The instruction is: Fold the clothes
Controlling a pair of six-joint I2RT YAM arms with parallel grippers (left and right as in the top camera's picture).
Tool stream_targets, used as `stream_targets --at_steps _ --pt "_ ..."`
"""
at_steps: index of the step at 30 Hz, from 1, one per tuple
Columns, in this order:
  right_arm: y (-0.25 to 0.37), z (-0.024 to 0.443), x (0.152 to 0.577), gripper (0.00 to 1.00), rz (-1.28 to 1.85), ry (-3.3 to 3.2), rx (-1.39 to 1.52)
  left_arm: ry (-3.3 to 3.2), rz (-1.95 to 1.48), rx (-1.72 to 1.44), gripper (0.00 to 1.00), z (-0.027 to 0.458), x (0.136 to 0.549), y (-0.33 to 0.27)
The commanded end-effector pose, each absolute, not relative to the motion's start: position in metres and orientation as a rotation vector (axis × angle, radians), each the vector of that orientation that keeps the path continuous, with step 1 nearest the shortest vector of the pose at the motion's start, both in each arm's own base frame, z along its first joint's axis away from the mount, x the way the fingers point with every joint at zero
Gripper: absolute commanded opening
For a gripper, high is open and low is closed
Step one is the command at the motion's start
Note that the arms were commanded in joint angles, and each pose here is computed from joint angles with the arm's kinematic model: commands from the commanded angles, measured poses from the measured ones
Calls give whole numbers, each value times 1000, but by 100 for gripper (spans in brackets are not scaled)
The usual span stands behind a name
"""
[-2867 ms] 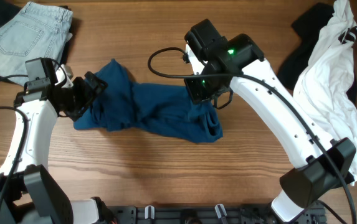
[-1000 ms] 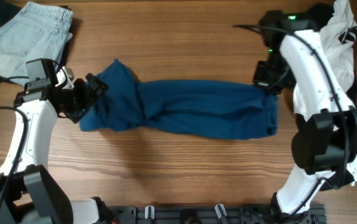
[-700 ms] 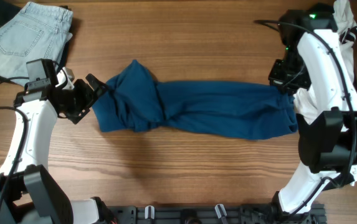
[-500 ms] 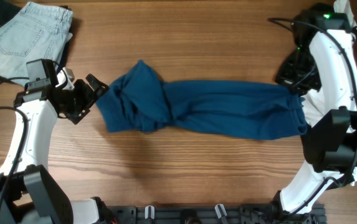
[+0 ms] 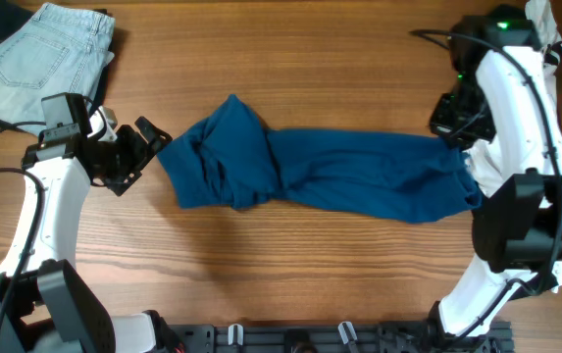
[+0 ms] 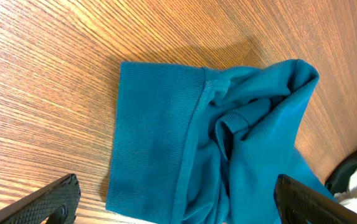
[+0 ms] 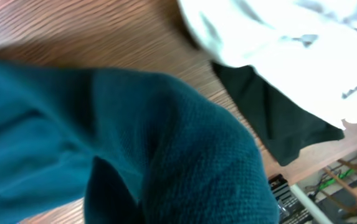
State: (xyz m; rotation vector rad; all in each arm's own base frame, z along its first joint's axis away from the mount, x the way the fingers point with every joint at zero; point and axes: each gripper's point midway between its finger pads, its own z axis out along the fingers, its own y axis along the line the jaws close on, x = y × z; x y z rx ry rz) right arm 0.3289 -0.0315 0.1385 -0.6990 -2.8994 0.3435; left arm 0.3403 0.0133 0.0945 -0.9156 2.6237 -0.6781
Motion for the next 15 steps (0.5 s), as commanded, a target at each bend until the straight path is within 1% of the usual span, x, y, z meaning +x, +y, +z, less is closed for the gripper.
stream_targets --at_steps 1,10,15 --pt "-7 146 333 4 295 -2944 -649 2627 -696 -913 100 94 340 11" --pt "43 144 334 5 230 -2974 -603 2633 -697 -917 100 94 338 11" --pt "77 142 336 4 191 -3026 -506 2636 -697 -919 100 93 338 10"
